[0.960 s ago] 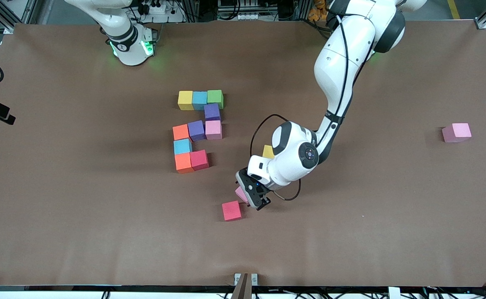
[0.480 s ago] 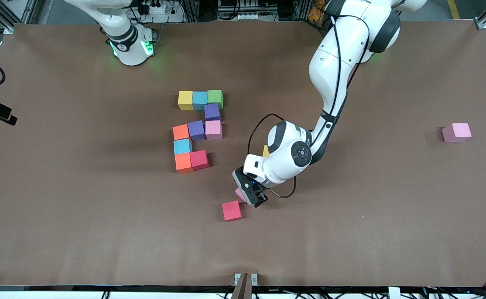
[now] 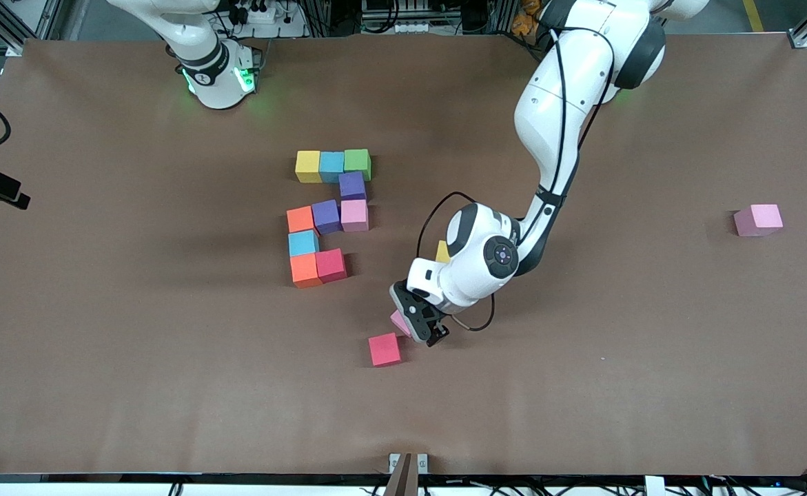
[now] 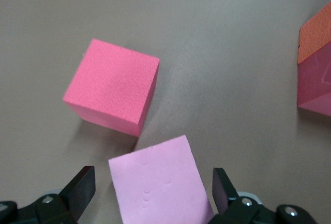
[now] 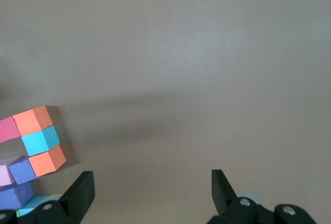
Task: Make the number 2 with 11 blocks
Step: 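Grasp the light pink block with the left gripper and lift it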
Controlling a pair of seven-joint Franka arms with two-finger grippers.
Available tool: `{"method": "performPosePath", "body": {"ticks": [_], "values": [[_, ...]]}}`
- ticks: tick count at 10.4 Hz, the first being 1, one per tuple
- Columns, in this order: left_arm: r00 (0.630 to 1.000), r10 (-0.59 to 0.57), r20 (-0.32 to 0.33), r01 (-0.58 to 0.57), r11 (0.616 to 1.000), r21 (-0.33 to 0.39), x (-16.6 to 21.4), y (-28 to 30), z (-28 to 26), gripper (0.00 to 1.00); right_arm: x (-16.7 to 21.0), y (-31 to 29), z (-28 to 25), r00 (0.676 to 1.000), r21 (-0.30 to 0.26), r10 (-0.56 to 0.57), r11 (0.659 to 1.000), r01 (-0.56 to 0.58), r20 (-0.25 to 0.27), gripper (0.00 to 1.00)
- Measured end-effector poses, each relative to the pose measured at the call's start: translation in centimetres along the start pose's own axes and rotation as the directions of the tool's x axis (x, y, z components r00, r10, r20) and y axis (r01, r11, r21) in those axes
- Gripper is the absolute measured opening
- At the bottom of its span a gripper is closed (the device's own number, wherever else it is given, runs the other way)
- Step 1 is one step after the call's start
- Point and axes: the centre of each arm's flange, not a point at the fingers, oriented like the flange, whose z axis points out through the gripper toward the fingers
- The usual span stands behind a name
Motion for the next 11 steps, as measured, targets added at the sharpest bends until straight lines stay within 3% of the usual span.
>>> {"method": "performPosePath", "body": {"ticks": [8, 11], "values": [[1.0, 0.018, 0.015, -0.018, 1.0, -0.001, -0.86, -0.02, 1.18, 1.0, 0.24, 0.01, 0.28, 1.0, 0.0, 0.0, 1.0, 0.0, 0.0, 1.0], [0.999, 0.048, 0.013, -0.048, 0.999, 0.001, -0.9, -0.17, 1.12, 0.9, 0.73, -0.08, 1.02, 1.0, -0.001, -0.001, 1.0, 0.001, 0.004, 1.0]]}}
